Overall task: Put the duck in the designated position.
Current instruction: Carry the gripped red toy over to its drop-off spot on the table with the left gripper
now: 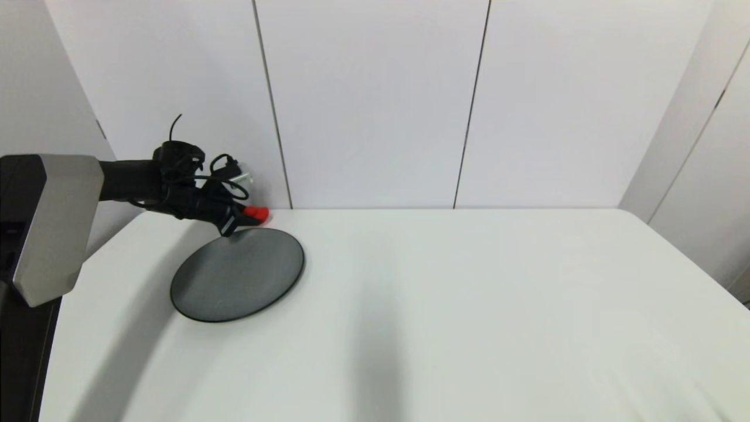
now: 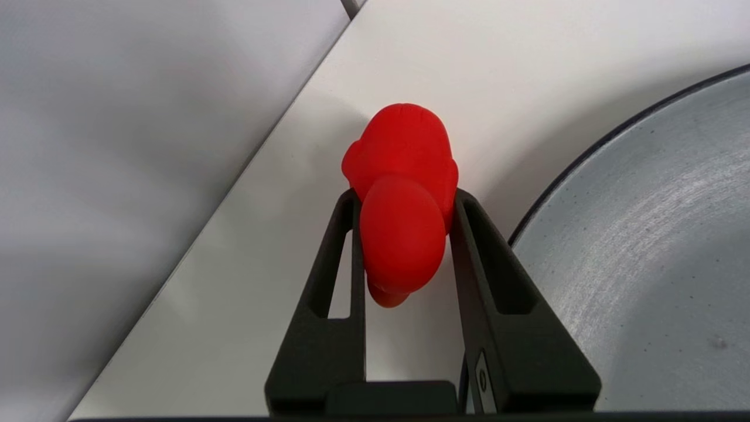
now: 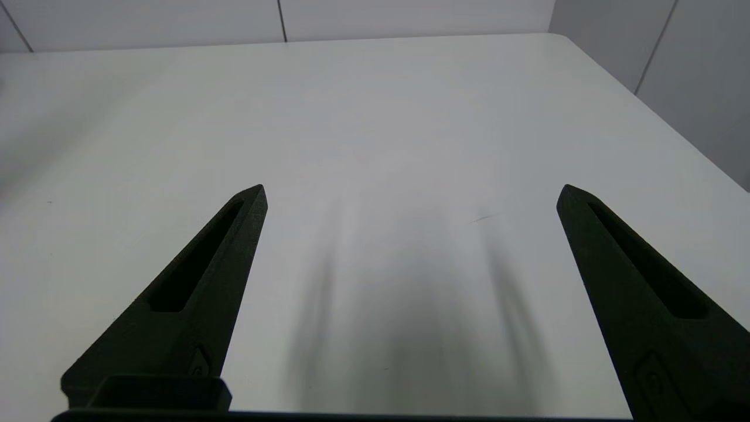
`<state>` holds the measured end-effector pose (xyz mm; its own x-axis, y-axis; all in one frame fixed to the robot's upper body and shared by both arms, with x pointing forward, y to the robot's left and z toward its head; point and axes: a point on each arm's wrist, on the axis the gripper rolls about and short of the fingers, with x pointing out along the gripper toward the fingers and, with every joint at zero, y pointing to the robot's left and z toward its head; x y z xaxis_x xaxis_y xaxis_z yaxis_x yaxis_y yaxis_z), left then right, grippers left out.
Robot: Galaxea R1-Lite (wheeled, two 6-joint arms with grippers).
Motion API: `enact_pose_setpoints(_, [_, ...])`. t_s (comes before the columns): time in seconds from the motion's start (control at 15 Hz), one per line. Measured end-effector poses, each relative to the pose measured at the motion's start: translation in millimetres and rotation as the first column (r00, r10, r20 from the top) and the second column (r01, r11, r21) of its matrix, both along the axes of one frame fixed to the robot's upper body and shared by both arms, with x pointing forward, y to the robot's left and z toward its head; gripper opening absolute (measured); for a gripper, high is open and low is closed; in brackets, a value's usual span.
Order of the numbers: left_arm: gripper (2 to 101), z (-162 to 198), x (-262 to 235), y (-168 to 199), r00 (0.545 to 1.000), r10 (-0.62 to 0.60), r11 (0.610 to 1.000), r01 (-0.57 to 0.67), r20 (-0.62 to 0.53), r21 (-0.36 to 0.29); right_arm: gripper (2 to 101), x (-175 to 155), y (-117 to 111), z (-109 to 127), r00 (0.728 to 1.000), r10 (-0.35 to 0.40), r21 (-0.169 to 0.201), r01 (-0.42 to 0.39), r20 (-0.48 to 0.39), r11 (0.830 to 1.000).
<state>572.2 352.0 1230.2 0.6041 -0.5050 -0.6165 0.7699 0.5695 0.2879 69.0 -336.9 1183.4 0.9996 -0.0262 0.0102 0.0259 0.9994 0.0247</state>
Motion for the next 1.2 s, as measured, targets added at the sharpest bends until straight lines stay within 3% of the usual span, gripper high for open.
enact_pose_setpoints(0.33, [26.7,0.7,-0.1,-0.7,1.0,-0.004,1.0,0.004,0.003,-0.002,98.0,0.0,0.0,0.0,1.0,0.0,0.0,0.0,0.0,1.0])
enact_pose_setpoints(0.8, [67.0,1.8,-0.4,-1.1,1.0,-0.015,1.0,0.015,0.006,-0.014,98.0,0.0,0.0,0.0,1.0,0.0,0.0,0.0,0.0,1.0])
enact_pose_setpoints(1.2, [83.4,26.4,-8.5,15.0,0.998,0.023,1.0,-0.022,0.054,-0.012,98.0,0.0,0.0,0.0,1.0,0.0,0.0,0.0,0.0,1.0])
